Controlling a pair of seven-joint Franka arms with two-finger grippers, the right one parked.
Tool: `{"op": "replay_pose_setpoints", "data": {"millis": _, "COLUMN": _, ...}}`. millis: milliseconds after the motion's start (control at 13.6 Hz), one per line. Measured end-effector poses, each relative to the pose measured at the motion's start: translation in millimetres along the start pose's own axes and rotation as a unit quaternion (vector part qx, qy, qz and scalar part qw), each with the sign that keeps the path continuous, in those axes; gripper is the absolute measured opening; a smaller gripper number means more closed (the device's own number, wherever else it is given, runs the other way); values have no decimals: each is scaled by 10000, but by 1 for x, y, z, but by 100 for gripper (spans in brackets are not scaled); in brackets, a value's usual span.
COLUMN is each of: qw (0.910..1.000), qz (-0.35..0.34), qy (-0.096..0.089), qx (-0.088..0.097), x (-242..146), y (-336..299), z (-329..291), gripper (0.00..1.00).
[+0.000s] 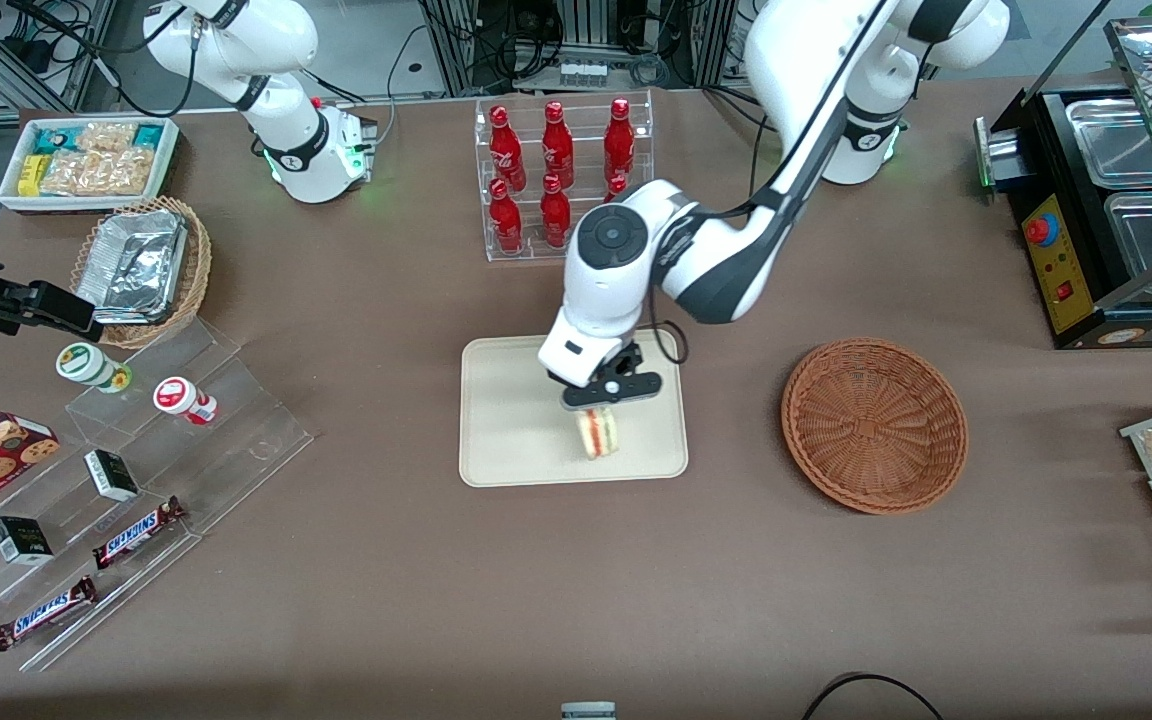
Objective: Place sandwich from basket to tray
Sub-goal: 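Lift the sandwich and carry it with the left gripper over the tray, then lower the sandwich onto the tray and open the left gripper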
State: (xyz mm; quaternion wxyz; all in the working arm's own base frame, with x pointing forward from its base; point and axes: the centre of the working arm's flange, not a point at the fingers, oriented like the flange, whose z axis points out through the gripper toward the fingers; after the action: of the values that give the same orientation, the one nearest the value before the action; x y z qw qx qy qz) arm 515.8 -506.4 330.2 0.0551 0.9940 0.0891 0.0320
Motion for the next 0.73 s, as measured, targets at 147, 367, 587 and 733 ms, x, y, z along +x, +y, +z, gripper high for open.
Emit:
{"op": "replay_pose_setpoints", "data": {"millis": 147, "qw": 9999, "qz": 93, "qy": -37, "qx": -39, "x": -11, "y": 8, "z": 21, "gripper": 15}}
{"op": "replay_pose_setpoints", "data": {"millis": 367, "qw": 9993, "qz": 348, "qy": -143, "qx": 60, "x": -25, "y": 14, "z": 46, "gripper": 15}}
{"op": "replay_pose_setpoints", "data": {"millis": 587, "qw": 9972, "qz": 705, "qy": -203, "qx": 122, "x": -27, "y": 12, "z": 59, "gripper": 15}}
{"op": "replay_pose_setpoints", "data": {"millis": 733, "qw": 9957, "qz": 884, "qy": -233, "qx": 149, "x": -27, "y": 11, "z": 65, "gripper": 15}}
